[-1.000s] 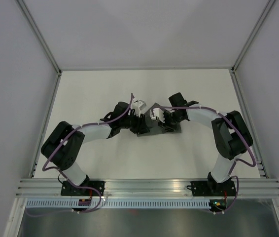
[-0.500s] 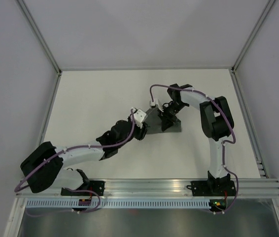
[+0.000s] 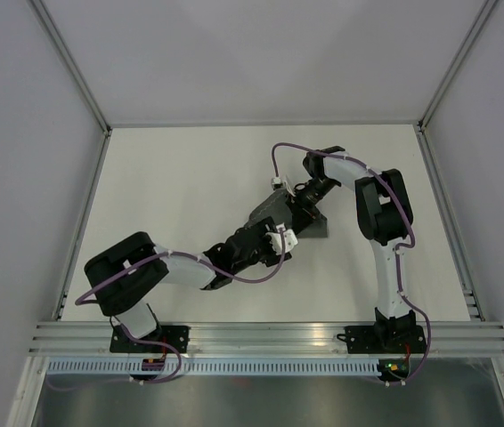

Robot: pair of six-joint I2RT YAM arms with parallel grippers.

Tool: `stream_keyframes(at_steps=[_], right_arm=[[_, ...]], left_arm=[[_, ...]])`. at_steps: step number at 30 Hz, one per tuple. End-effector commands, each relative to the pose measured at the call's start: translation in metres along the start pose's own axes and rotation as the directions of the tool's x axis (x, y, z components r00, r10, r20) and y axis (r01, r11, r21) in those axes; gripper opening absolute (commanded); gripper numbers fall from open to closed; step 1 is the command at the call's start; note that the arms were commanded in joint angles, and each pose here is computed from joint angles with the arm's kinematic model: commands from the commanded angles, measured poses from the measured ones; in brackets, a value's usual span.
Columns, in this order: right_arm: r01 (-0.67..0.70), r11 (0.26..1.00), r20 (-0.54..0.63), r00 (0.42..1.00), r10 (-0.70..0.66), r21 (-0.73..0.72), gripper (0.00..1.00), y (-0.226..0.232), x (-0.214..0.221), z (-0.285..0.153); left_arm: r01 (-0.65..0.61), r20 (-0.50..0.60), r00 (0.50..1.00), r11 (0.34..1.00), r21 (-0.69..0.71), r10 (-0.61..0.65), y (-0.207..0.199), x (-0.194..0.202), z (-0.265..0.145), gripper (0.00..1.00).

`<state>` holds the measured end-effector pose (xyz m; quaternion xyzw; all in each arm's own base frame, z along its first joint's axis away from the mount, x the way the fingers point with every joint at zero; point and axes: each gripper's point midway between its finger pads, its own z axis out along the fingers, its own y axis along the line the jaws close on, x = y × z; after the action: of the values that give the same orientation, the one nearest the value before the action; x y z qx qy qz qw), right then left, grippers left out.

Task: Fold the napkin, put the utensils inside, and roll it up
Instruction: Roll the napkin with the utensil

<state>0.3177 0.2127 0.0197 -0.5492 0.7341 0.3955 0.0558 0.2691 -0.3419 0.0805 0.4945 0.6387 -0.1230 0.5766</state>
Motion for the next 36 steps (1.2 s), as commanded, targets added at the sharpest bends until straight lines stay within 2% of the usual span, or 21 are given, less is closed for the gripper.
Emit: stream_keyframes(at_steps=[1, 9, 20, 23, 24, 30, 36], right_arm=[[-0.005, 1.000, -0.139, 0.990, 0.009, 0.027, 0.06, -0.026, 0.044, 0.013], [-0.015, 1.000, -0.138, 0.990, 0.018, 0.020, 0.06, -0.027, 0.042, 0.014], [-0.022, 1.000, -0.136, 0.990, 0.024, 0.011, 0.05, -0.028, 0.042, 0.013], [-0.030, 0.999, -0.135, 0.990, 0.031, 0.010, 0.05, -0.028, 0.043, 0.013], [-0.028, 1.000, -0.135, 0.990, 0.029, 0.010, 0.04, -0.028, 0.042, 0.013], [-0.032, 0.999, -0.129, 0.991, 0.032, 0.002, 0.04, -0.027, 0.042, 0.012], [-0.055, 0.998, -0.102, 0.993, 0.052, -0.023, 0.07, -0.019, 0.041, 0.009]], left_arm=[[-0.165, 0.084, 0.984, 0.983, 0.080, 0.159, -0.012, -0.030, 0.019, 0.77], [-0.267, -0.006, 0.962, 0.949, 0.168, 0.272, -0.024, -0.005, 0.039, 0.72], [-0.182, -0.137, 0.966, 0.956, 0.232, 0.217, -0.012, 0.026, 0.053, 0.65], [-0.157, -0.165, 0.966, 0.958, 0.239, 0.199, -0.008, 0.035, 0.053, 0.55], [-0.152, -0.173, 0.965, 0.959, 0.241, 0.196, -0.007, 0.036, 0.053, 0.47], [-0.060, -0.253, 0.958, 0.957, 0.282, 0.134, -0.009, 0.048, 0.050, 0.25], [0.122, -0.295, 0.955, 0.935, 0.332, -0.020, -0.018, 0.044, 0.039, 0.12]])
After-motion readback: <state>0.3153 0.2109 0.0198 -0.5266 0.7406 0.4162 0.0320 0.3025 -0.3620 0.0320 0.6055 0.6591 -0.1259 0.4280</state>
